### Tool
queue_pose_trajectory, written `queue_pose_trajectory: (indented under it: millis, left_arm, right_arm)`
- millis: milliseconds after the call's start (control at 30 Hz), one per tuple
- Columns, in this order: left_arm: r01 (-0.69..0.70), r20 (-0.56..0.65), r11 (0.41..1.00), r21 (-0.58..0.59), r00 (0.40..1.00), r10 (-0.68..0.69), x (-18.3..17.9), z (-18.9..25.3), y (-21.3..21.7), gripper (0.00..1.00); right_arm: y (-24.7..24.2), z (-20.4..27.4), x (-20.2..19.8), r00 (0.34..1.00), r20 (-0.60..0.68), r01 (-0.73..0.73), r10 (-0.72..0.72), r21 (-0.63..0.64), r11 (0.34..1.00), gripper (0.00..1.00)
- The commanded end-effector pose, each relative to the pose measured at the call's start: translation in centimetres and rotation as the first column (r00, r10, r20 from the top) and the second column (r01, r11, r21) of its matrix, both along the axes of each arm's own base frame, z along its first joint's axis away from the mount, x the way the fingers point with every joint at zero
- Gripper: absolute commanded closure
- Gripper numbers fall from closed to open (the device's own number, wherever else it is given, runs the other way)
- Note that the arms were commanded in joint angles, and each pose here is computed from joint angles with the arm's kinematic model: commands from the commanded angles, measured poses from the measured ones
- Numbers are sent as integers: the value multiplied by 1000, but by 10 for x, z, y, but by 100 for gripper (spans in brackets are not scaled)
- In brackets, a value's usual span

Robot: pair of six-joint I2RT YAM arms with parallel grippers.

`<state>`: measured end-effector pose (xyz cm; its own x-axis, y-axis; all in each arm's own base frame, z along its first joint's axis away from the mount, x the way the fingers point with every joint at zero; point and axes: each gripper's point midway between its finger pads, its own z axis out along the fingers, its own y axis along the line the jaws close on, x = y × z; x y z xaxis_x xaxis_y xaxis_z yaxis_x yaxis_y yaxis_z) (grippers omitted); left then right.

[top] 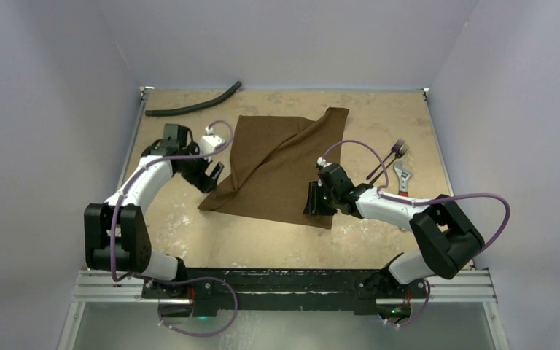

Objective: Fold the napkin into a case and place the utensils inside
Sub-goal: Pick up the flattened napkin from the center of the board, then fold and flatten the napkin at the center of the board.

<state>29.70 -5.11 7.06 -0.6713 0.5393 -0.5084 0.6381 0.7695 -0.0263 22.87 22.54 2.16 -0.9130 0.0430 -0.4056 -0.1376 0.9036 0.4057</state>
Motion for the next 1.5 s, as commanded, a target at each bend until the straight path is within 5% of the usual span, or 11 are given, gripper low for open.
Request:
queue_pose_trajectory:
  millis: [0,133,367,567,800,1033,1467]
  left_arm:
    - [80,93,979,-187,994,-64,44,60,-35,11]
    - [51,94,969,-243,995,-29,82,65,-58,7]
    - [148,139,973,-179,983,-123,137,36,-126,8]
    - [98,20,984,-151,995,-97,172,-14,-126,20]
    - [30,-48,987,-159,998,-38,180,-48,-103,40]
    - [46,-93,996,-78,994,-53,182,-71,-74,50]
    - [-43,270,957,287,962,-38,239,-26,-45,55]
  right_arm:
    - [-19,-19,-16,998,-56,-11,6,-88,996,60]
    - [-19,-18,-16,999,-52,-8,3,-79,997,60]
    - [-16,-17,-14,999,-54,-4,0,-70,998,61]
    - [-18,-16,-21,997,-74,-10,5,-67,998,61]
    - [-25,-14,-33,994,-106,-4,-5,-76,997,61]
    - [-27,-21,-36,991,-134,-8,1,-56,998,61]
    - [-31,0,-37,990,-143,5,-15,-77,997,60]
